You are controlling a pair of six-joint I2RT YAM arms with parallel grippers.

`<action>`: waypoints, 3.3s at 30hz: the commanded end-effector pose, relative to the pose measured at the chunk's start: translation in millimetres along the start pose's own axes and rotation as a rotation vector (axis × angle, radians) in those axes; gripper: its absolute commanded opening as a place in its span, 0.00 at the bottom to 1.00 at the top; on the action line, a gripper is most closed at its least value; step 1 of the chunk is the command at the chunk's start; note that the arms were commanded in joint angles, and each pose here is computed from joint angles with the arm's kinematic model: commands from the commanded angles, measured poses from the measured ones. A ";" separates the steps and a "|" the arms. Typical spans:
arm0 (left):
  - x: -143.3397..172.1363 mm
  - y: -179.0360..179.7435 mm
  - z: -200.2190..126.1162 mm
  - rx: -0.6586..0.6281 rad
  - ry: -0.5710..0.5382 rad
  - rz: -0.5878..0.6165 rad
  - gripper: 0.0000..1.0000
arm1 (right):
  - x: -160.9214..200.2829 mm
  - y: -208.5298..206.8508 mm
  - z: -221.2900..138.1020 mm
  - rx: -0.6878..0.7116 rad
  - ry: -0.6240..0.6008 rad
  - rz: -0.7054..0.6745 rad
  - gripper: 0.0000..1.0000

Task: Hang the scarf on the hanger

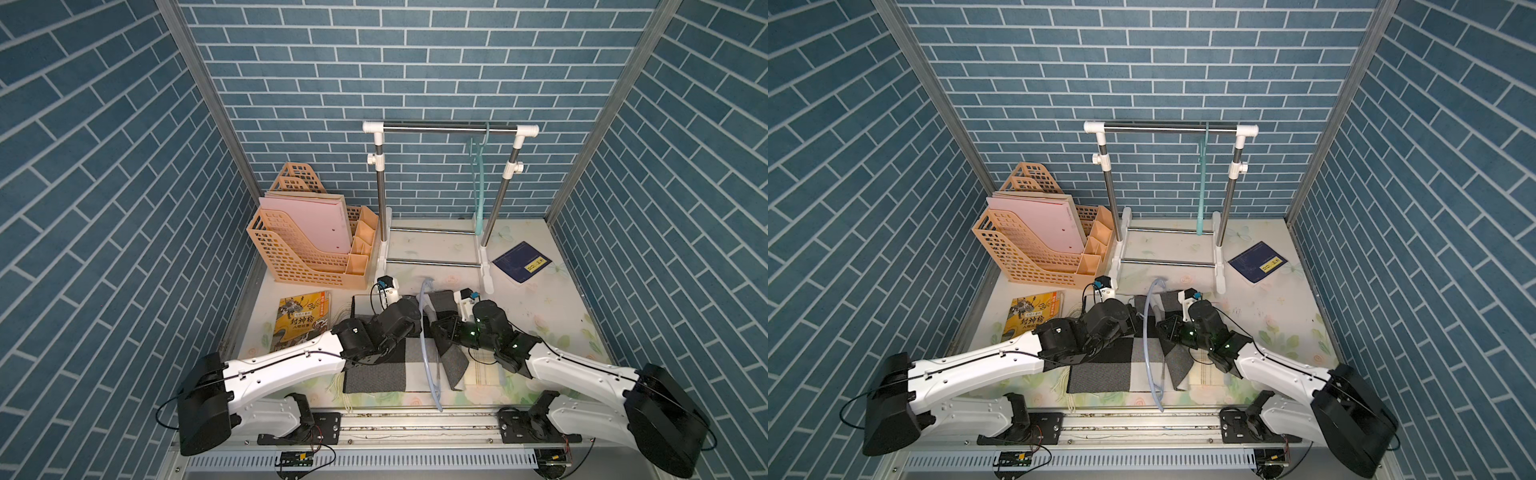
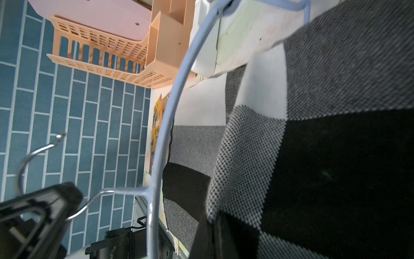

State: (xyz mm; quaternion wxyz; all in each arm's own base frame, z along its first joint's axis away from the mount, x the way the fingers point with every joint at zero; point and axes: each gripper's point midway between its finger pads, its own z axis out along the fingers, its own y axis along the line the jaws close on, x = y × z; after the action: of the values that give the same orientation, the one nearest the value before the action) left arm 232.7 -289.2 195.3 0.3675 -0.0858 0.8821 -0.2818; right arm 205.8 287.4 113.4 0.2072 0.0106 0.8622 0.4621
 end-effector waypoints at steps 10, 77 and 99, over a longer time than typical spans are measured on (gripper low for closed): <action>3.3 -22.3 -11.9 0.139 0.029 -0.039 0.00 | -22.8 53.6 11.3 -0.239 -0.088 -0.008 0.00; 10.3 -44.6 10.6 -0.063 0.038 0.086 0.06 | -2.6 1.9 -25.6 0.504 -0.354 -0.406 0.71; -6.8 -56.3 -25.1 0.088 0.042 0.160 0.94 | -2.7 -57.0 -61.9 0.505 -0.319 -0.286 0.56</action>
State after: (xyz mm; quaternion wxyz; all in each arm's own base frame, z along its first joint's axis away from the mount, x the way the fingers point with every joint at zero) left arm 218.5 -334.4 243.9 0.3659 -0.0061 0.8820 -0.2969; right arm 199.0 207.3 104.4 0.4034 0.0129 0.8951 0.1898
